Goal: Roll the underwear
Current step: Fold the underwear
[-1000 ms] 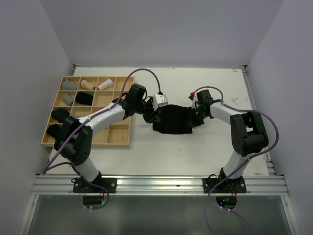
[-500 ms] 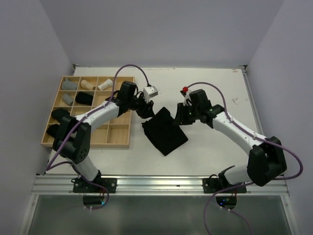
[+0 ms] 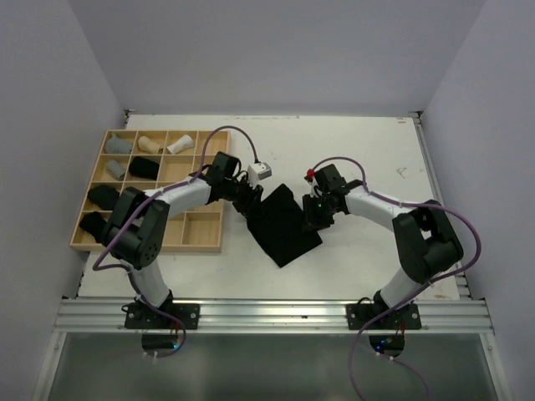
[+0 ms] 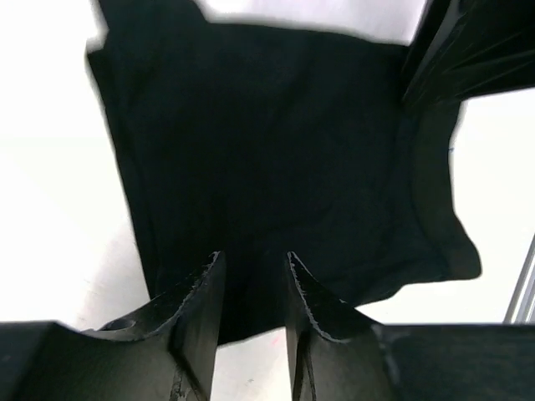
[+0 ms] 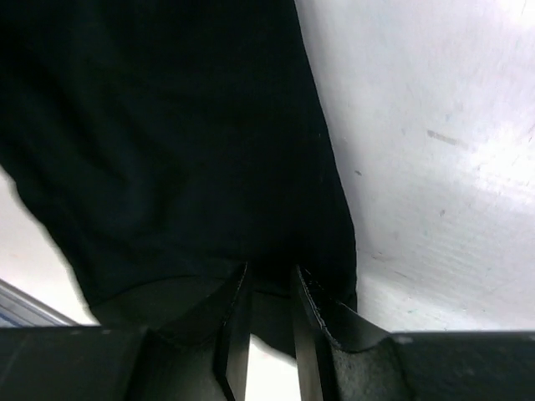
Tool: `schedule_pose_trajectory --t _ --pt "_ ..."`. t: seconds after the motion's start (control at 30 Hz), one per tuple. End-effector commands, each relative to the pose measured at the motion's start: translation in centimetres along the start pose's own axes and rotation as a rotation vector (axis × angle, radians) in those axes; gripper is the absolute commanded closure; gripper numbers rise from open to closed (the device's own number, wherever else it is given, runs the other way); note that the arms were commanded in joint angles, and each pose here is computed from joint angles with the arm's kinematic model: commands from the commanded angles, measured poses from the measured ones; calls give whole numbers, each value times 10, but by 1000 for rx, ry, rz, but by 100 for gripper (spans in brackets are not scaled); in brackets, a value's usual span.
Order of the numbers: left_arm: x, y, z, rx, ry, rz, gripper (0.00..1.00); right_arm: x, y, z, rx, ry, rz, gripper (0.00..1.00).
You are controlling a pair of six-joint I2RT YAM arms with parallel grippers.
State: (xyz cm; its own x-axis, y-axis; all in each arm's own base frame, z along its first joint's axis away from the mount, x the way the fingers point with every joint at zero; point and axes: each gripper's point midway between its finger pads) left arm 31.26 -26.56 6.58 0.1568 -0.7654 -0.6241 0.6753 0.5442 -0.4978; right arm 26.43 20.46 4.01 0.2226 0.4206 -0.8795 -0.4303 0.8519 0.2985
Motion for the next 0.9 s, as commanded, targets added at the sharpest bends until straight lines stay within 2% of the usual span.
schedule_pose_trajectory --t 0.0,0.2,0.3,0.4,0.43,0.5,0.6,0.67,0.7,0.77,0.8,0.87 --pt "10 8 -33 -111 88 25 64 15 -13 -30 -4 94 -34 72" --pt "18 29 -62 -168 151 99 69 35 -26 -58 28 174 -67 81" --pt "19 17 -61 -156 134 36 64 37 -25 -62 21 195 -56 83" --pt "4 -15 -37 -61 35 -94 59 25 -18 -51 -4 139 -30 84" --pt "-10 -30 -15 -8 -36 -123 58 11 -7 -34 -32 59 5 82" --pt "-24 -50 21 78 -155 -180 54 -7 4 -17 -49 -30 33 69" --pt "-40 -64 78 177 -307 -165 50 -41 18 13 -71 -178 48 59" --pt "-27 -56 94 211 -307 -116 49 -53 16 15 -74 -191 20 55" --pt "-26 -57 114 235 -326 -99 48 -55 15 16 -76 -187 7 55" --pt "0 -40 115 196 -282 -84 48 -54 5 3 -65 -128 -40 53" --pt "2 -38 132 193 -288 -71 46 -48 -1 -5 -57 -88 -59 53" --pt "30 -20 119 138 -206 -64 45 -42 -9 -18 -28 -36 -90 53"
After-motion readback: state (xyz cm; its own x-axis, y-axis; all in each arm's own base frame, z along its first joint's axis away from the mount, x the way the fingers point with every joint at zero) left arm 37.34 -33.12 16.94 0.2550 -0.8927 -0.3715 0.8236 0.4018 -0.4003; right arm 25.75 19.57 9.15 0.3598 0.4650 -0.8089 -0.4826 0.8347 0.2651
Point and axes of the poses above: each gripper's point midway between its finger pads, its own x axis out along the fingers, its own y axis along the line the jaws close on, z = x × y, and after that the axes turned 14 degrees about -x, right-handed
